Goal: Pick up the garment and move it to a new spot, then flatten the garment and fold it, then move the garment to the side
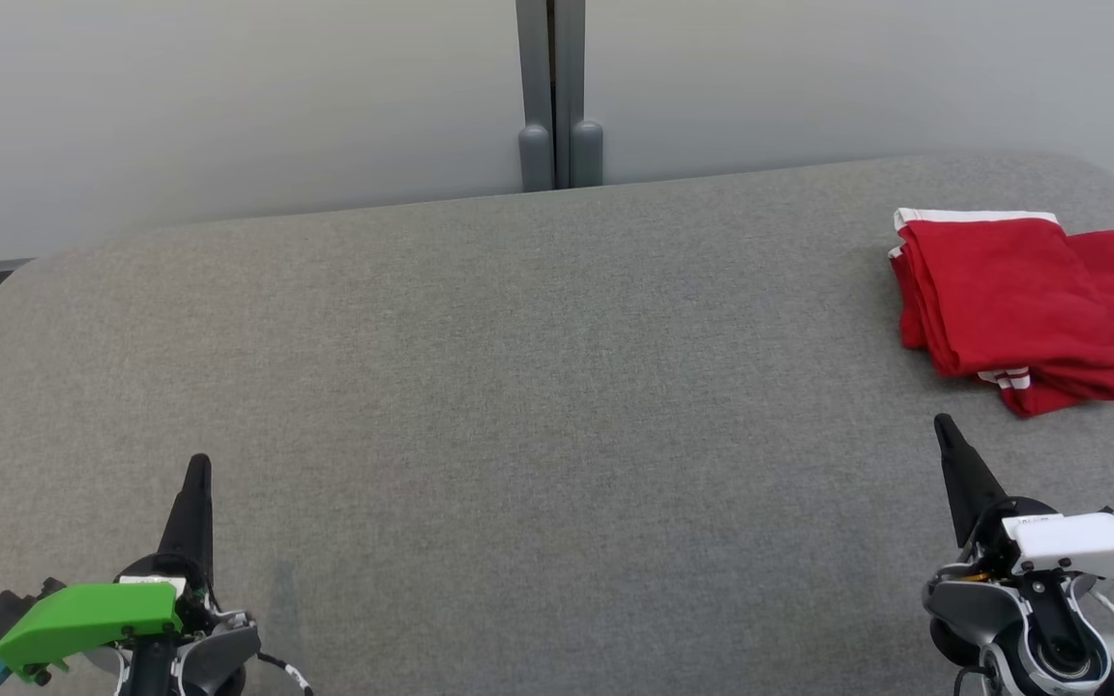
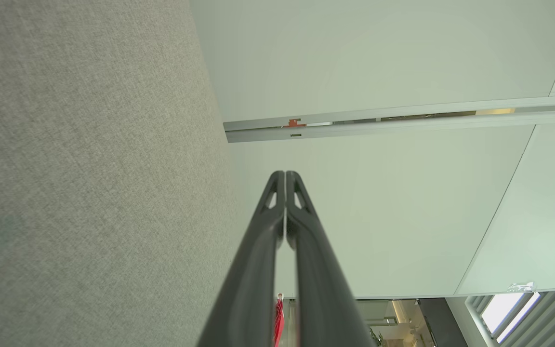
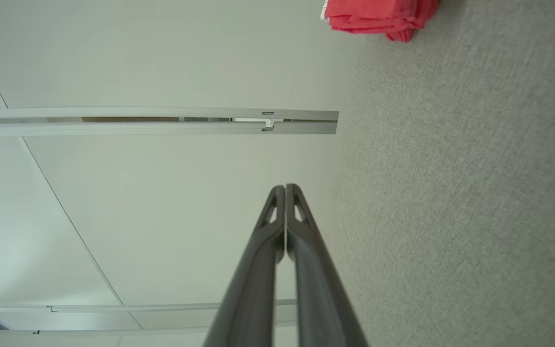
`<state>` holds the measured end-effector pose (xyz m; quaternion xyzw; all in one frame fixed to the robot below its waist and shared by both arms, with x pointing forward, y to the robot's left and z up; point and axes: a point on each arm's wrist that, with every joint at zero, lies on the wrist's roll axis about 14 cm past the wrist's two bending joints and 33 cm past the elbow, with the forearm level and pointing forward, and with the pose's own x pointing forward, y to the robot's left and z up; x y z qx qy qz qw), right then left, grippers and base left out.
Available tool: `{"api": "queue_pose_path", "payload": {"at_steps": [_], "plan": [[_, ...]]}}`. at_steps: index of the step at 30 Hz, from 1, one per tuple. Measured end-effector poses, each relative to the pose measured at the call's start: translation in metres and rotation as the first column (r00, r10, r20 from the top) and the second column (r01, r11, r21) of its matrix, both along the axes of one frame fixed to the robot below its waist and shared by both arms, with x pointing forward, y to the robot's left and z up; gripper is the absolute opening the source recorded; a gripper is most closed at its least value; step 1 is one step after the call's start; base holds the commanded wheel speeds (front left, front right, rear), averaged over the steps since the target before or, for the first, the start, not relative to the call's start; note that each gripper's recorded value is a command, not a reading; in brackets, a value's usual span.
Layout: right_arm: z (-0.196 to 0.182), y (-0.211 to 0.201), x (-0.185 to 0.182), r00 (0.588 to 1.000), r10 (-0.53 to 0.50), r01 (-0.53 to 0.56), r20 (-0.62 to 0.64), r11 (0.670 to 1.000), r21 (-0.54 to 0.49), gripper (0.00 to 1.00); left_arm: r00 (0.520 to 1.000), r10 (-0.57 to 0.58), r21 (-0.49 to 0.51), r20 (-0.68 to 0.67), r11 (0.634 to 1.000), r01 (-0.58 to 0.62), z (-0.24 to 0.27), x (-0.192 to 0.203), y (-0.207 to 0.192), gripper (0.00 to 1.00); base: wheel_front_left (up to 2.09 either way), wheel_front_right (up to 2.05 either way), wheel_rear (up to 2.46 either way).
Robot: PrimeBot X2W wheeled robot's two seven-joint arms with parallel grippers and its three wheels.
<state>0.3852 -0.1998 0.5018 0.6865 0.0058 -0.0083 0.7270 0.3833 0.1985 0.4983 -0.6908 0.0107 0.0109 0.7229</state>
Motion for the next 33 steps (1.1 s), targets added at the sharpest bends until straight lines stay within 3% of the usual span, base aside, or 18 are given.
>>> {"api": "queue_pose_path", "payload": {"at_steps": [8, 33], "plan": [[0.0038, 0.0006, 0.0030, 1.000, 0.004, -0.005, 0.015, 0.998, 0.059, 0.00, 1.000, 0.000, -0.050, 0.016, 0.999, 0.001, 0.0047, 0.0038, 0.0005, 0.00, 0.00, 0.00, 0.00], [0.0038, 0.0005, 0.0031, 1.000, 0.004, -0.005, 0.014, 0.998, 0.060, 0.00, 1.000, -0.001, -0.050, 0.019, 0.999, 0.001, 0.0056, 0.0044, 0.0005, 0.00, 0.00, 0.00, 0.00]]}}
